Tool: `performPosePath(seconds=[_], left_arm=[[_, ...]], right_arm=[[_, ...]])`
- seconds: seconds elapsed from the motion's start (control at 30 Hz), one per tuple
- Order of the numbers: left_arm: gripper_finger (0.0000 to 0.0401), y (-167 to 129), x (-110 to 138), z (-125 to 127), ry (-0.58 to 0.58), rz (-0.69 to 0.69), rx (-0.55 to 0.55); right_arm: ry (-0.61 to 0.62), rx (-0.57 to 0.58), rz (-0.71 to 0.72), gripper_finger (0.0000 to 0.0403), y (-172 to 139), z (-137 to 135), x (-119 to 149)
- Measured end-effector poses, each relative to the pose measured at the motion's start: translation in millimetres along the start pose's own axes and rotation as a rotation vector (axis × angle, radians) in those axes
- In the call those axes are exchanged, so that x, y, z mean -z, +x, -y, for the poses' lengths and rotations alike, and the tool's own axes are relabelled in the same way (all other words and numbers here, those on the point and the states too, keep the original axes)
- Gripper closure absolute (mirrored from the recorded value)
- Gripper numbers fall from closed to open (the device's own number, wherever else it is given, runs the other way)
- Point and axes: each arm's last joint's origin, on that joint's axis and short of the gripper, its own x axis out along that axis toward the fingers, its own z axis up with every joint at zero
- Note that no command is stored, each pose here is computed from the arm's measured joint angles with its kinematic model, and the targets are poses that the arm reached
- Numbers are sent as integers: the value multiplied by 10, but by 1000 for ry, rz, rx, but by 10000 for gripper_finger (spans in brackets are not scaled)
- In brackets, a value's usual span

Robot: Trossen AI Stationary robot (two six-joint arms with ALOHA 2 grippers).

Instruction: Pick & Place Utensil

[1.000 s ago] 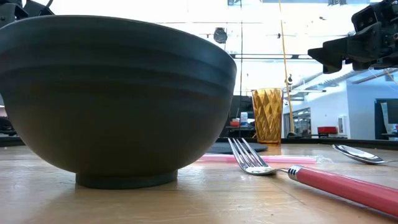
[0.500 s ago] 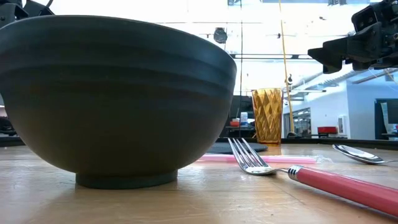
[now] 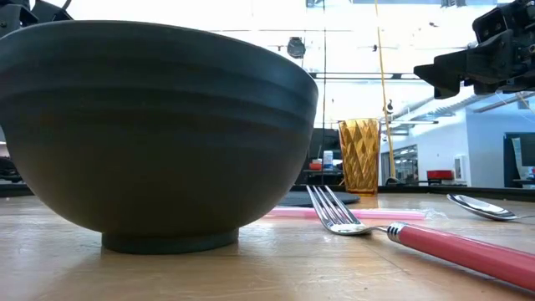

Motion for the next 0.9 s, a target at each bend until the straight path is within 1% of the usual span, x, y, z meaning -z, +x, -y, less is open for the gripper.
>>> performPosePath(seconds=[0.37, 0.43, 0.47, 0.53, 0.6, 0.67, 0.77, 0.8, 0.9], left_arm=[[215, 0, -1, 0, 0, 0, 0], [215, 0, -6, 0, -12, 7, 1], [215, 0, -15, 1, -40, 15, 2], [215, -1, -42, 2, -134, 43, 7], [215, -3, -80, 3, -229, 82, 14], [215, -6, -111, 2, -282, 113, 20], [215, -10, -139, 2, -290, 142, 21], [215, -10, -139, -3, -283, 144, 4], [215, -9, -118, -31, -242, 135, -97]], right_arm=[[0, 0, 3, 195, 0, 0, -3], [-2, 2, 27, 195, 0, 2, -26], [7, 3, 46, 195, -1, 4, -45], [62, 4, 110, 195, -6, 8, -106], [145, -1, 171, 195, -14, 12, -165], [215, -9, 218, 195, -23, 15, -209], [258, -17, 264, 195, -34, 18, -253], [257, -18, 279, 195, -38, 19, -267], [247, -19, 315, 195, -48, 20, -301]])
